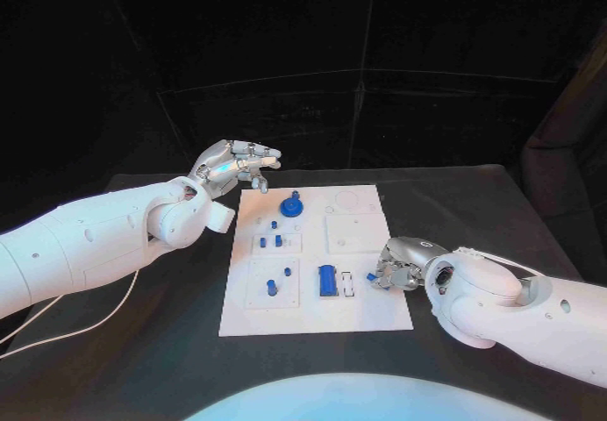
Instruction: Assemble the parts on the task board
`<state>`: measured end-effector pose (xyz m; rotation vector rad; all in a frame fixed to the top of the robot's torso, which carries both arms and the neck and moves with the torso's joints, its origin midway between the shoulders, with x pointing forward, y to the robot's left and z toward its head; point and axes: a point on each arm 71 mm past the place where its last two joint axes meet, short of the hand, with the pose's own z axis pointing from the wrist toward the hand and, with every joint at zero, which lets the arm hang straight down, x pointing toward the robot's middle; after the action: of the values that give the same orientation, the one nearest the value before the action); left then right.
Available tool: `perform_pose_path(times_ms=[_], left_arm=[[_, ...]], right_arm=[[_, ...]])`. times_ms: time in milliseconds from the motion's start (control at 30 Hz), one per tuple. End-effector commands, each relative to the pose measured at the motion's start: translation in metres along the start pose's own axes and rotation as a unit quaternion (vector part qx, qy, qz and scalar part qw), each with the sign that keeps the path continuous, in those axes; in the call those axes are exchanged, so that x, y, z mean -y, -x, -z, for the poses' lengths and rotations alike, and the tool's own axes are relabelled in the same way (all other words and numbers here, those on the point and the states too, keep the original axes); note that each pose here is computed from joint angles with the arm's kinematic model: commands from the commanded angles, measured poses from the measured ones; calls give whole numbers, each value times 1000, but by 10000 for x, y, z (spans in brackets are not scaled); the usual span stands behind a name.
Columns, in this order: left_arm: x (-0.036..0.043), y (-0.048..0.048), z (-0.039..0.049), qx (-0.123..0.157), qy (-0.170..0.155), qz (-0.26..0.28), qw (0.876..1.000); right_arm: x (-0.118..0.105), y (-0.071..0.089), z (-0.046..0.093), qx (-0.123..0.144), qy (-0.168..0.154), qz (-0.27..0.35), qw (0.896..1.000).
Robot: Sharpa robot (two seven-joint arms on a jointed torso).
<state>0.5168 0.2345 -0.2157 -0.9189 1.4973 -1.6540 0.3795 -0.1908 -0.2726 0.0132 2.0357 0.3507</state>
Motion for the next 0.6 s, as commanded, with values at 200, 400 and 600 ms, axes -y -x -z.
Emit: perform_pose_path(times_ms=[200, 400, 600], left_arm=[[18, -9, 0, -3, -4, 4, 1000], [20, -7, 4, -3, -4, 4, 1000], [21, -7, 7, -3, -4, 4, 1000]], right_arm=[[-16, -38, 38, -2, -7, -150, 989], [-66, -70, 27, -20, -7, -174, 984], [-148, -99, 3, -32, -1, -184, 982]])
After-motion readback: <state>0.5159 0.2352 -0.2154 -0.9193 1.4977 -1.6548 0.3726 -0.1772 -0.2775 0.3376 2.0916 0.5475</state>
